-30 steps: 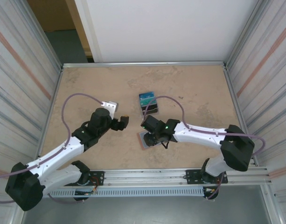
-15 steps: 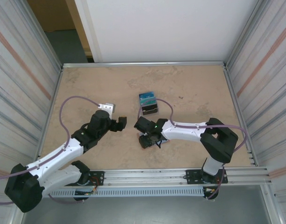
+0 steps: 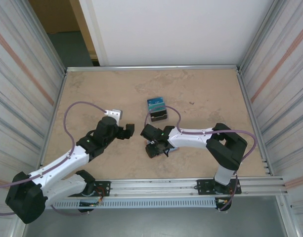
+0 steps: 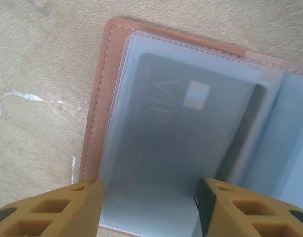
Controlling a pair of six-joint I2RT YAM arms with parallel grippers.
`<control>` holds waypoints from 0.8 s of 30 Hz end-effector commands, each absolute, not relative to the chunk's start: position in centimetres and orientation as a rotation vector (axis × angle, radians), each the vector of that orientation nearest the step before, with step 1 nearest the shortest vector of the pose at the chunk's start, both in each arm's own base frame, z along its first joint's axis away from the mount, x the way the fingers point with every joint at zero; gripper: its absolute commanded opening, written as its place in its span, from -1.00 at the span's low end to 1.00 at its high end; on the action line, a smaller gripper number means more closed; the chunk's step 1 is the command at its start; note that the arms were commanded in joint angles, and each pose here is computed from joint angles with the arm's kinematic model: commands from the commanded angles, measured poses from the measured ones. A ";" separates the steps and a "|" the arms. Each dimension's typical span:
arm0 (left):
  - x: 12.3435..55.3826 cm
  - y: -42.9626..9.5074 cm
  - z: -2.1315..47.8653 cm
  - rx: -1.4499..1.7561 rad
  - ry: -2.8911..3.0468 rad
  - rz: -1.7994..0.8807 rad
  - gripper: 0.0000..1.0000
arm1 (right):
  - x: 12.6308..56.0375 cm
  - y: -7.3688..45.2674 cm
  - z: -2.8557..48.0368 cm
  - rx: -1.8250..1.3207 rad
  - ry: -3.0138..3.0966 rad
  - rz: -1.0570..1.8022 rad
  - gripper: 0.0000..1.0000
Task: Take the credit cards out of the card holder
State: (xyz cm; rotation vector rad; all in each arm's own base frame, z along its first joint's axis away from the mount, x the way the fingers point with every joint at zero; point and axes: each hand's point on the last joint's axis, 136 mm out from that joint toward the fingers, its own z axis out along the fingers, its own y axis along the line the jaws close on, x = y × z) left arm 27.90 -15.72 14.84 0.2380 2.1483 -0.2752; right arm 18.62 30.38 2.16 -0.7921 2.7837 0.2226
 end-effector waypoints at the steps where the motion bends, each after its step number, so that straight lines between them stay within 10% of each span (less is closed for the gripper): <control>1: 28.1 -15.5 14.9 0.223 2.152 -0.260 0.97 | 18.0 30.3 0.6 -0.802 2.840 0.239 0.08; 13: 28.1 -15.9 15.3 0.240 2.152 -0.275 0.97 | 18.7 28.4 -0.6 -0.769 2.869 0.102 0.07; 24: 28.0 -16.3 16.0 0.265 2.141 -0.290 0.97 | 20.4 28.7 1.1 -0.641 2.849 0.201 -0.34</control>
